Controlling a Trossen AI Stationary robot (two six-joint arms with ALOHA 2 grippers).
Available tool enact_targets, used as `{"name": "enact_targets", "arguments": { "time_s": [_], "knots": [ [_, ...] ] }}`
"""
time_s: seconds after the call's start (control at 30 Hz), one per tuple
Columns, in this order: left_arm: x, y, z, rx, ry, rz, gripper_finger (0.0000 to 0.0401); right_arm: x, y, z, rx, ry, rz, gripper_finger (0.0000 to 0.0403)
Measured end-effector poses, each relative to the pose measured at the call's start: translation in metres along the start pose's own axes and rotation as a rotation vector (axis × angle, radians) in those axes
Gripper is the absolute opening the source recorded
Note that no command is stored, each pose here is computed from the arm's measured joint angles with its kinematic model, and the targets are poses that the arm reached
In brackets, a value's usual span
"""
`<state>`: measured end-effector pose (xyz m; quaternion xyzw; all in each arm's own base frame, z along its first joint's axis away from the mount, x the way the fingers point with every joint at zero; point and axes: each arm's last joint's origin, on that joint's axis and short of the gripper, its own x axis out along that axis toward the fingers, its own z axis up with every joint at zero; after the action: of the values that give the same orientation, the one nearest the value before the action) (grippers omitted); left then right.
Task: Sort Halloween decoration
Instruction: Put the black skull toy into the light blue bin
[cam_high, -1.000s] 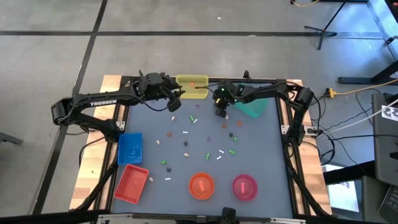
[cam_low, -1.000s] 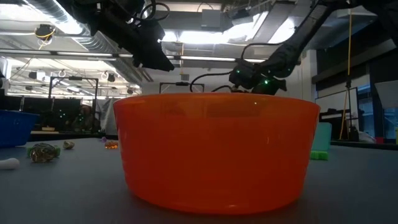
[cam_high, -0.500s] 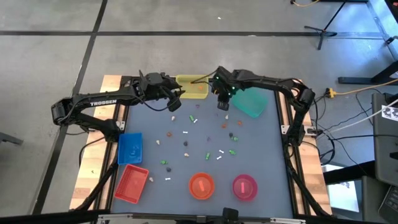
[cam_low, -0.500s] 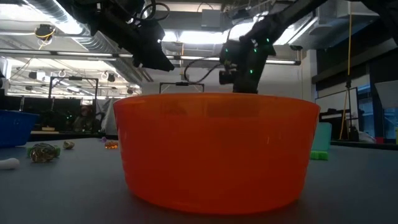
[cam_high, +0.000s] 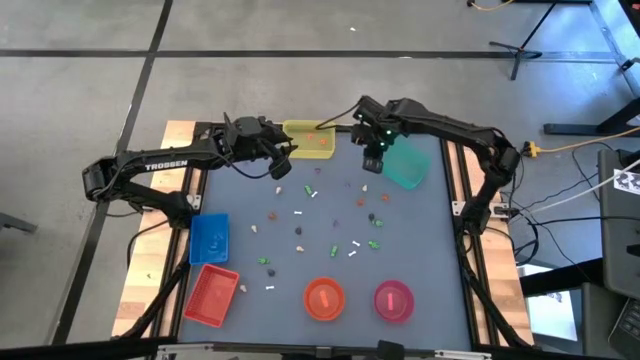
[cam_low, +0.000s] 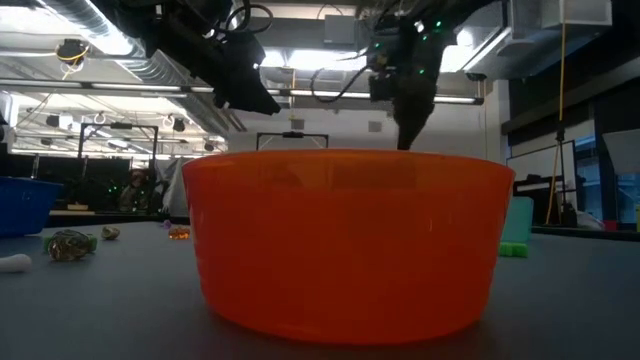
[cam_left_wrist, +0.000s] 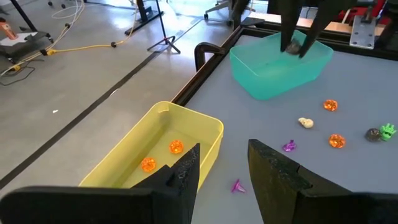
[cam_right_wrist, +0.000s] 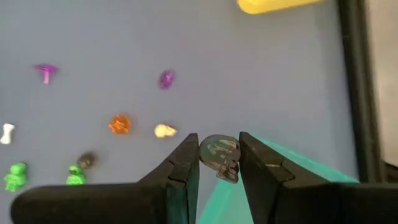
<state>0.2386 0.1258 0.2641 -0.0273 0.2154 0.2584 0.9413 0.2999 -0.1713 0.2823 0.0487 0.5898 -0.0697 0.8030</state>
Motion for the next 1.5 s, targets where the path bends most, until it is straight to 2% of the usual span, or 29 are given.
{"name": "enact_targets", "arguments": {
  "time_s": [0.07,0.23,0.33,0.47,0.7,0.83,1.03,1.2,1.37,1.5],
  "knots": [
    [0.000,0.000,0.000,0.000,0.001,0.003,0.0120,-0.002,0.000,-0.008,0.015,0.008,-0.017,0.0092],
    [0.000,0.000,0.000,-0.001,0.001,0.004,0.0120,0.010,-0.004,-0.043,0.138,0.095,-0.038,0.0092],
    [0.000,0.000,0.000,-0.001,0.000,0.004,0.0120,0.019,-0.006,-0.064,0.185,0.152,-0.083,0.0092],
    [0.000,0.000,0.000,0.000,0.000,0.004,0.0120,0.027,-0.010,-0.080,0.210,0.172,-0.153,0.0092],
    [0.000,0.000,0.000,0.001,0.000,0.004,0.0120,0.028,-0.017,-0.084,0.218,0.198,-0.276,0.0092],
    [0.000,0.000,0.000,0.001,0.001,0.010,0.0120,0.028,-0.017,-0.084,0.218,0.193,-0.255,0.0092],
    [0.000,0.002,0.000,0.000,0.003,0.082,0.0120,0.029,-0.014,-0.083,0.223,0.165,-0.177,0.0095],
    [0.000,0.002,0.000,-0.004,0.003,0.082,0.0120,0.029,-0.013,-0.082,0.226,0.149,-0.132,0.0136],
    [0.000,0.002,0.000,-0.004,0.003,0.082,0.0120,0.030,-0.013,-0.082,0.226,0.149,-0.133,0.0194],
    [0.000,0.002,0.001,-0.001,-0.004,0.083,0.0120,0.030,-0.013,-0.082,0.226,0.149,-0.132,0.0224]
  ]
}}
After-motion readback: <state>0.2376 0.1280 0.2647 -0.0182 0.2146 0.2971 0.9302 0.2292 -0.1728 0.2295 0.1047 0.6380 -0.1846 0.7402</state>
